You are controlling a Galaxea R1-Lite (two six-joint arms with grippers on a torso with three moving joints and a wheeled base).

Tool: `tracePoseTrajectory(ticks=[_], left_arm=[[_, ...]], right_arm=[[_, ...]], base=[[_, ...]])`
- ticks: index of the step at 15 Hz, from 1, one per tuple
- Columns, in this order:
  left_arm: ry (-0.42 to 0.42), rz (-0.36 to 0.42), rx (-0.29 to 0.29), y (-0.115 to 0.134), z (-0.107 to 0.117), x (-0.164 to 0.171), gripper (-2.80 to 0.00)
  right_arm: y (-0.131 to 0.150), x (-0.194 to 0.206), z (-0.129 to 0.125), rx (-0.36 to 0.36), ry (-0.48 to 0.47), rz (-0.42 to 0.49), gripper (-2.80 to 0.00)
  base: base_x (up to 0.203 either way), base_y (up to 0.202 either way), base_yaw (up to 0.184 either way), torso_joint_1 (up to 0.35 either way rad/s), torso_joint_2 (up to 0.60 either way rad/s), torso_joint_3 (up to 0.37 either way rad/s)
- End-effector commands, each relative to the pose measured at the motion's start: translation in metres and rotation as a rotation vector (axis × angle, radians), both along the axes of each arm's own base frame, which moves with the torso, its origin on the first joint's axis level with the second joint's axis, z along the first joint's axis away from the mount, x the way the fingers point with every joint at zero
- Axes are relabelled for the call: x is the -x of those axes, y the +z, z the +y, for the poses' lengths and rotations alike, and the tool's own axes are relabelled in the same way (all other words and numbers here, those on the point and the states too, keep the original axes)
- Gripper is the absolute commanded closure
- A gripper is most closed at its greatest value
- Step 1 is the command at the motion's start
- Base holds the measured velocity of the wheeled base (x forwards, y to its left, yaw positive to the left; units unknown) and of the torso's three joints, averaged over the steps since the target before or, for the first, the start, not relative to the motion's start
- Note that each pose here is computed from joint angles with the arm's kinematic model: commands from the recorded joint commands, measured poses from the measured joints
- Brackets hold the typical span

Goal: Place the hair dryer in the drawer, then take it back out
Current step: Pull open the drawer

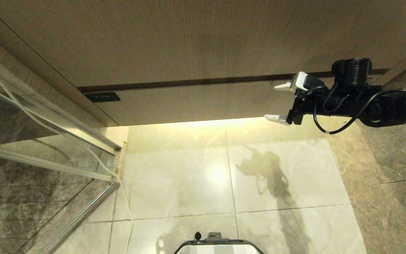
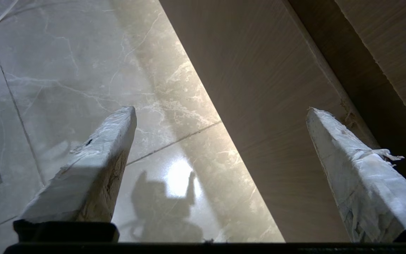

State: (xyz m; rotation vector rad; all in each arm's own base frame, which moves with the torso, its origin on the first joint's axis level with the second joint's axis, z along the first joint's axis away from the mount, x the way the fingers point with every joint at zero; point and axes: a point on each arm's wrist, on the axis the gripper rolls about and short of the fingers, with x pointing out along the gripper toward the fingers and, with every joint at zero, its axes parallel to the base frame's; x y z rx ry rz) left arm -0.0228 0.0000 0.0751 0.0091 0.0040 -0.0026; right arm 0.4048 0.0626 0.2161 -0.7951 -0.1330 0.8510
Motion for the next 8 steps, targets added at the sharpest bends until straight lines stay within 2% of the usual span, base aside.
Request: tracePoseTrajectory(ticks=[1, 5, 8], left_arm=[[-0.001, 0.002, 0.000, 0.000, 0.000, 0.000, 0.00], [-0.001, 0.001, -0.001, 0.000, 0.000, 0.000, 0.00], [-0.001, 0.002, 0.000, -0.001, 0.000, 0.000, 0.00]], right_arm=[[0.001, -0.002, 0.001, 0.006, 0.011, -0.036, -2.80], [-0.002, -0.010, 0.002, 0.000, 0.012, -0.096, -2.80], [-0.005, -0.012, 0.003, 0.003, 0.011, -0.100, -2.80]], base=[[0.000, 0.000, 0.000, 0.000, 0.00, 0.000], [0.000, 0.000, 0.000, 0.000, 0.00, 0.000], [0.000, 0.000, 0.000, 0.000, 0.00, 0.000]])
